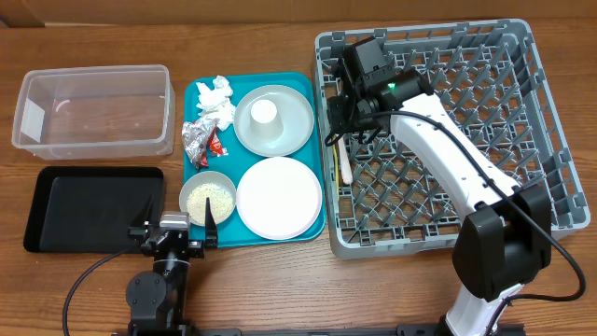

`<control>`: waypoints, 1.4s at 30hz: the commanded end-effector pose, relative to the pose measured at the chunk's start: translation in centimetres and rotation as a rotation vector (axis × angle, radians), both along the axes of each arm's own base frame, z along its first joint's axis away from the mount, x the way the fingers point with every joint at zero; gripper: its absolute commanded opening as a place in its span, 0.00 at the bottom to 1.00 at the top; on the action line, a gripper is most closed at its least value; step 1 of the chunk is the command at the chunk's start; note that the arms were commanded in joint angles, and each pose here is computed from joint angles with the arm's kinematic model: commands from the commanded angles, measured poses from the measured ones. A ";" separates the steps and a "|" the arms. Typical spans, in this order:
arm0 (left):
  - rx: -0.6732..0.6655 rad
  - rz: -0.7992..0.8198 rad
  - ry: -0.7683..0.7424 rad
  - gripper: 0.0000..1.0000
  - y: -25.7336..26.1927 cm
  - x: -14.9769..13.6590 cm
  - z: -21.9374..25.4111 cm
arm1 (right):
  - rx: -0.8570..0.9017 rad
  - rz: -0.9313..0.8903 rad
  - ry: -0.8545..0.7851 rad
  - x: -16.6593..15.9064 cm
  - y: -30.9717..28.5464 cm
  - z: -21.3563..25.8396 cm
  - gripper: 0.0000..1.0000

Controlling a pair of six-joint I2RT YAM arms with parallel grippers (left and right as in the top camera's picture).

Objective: Sort waste into correct bins and load items into the dishwasher rack
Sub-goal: 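Place the white fork upright in the rack beside the spoon, then move the right gripper to the white cup and grasp it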

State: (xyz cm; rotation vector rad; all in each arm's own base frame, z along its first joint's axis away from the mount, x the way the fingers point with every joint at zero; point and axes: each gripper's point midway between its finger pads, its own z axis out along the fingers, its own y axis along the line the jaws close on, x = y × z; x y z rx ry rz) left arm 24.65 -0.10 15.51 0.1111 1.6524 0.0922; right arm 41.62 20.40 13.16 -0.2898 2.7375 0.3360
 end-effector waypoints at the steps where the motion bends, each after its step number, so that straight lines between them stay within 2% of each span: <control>1: -0.017 0.011 0.000 1.00 0.2 0.0 -0.1 | -0.024 -0.016 -0.037 0.6 -0.5 1.0 0.36; 2: -0.017 0.011 0.000 1.00 0.2 0.0 -0.1 | -0.036 -0.022 -0.040 0.7 -0.7 0.9 0.41; 9: -0.017 0.011 0.000 1.00 0.2 0.0 -0.1 | -0.014 0.005 -0.085 1.3 0.2 2.8 0.41; 12: -0.017 0.011 0.000 1.00 0.2 0.0 -0.1 | 0.069 0.110 -0.105 0.3 3.7 6.0 0.41; 18: -0.017 0.011 0.000 1.00 0.2 0.0 -0.1 | 0.067 0.221 -0.201 -1.1 8.7 8.8 0.46; 19: -0.017 0.011 0.000 1.00 0.2 0.0 -0.1 | 0.069 0.230 -0.210 -1.1 9.3 8.7 0.47; 21: -0.017 0.011 0.000 1.00 0.2 0.0 -0.1 | 0.076 0.246 -0.220 -0.9 10.5 8.1 0.55; 24: -0.017 0.011 0.000 1.00 0.2 0.0 -0.1 | 0.076 0.253 -0.218 0.2 11.7 6.1 0.75; 26: -0.017 0.011 0.000 1.00 0.2 0.0 -0.1 | 0.075 0.251 -0.214 1.1 12.4 4.4 0.79; 31: -0.017 0.011 0.000 1.00 0.2 0.0 -0.1 | 0.063 0.268 -0.215 2.5 13.3 1.3 0.81; 37: -0.017 0.011 0.000 1.00 0.2 0.0 -0.1 | 0.055 0.342 -0.297 4.1 14.6 0.4 0.85; 42: -0.017 0.011 0.000 1.00 0.2 0.0 -0.1 | 0.055 0.346 -0.288 4.3 15.0 -0.8 0.87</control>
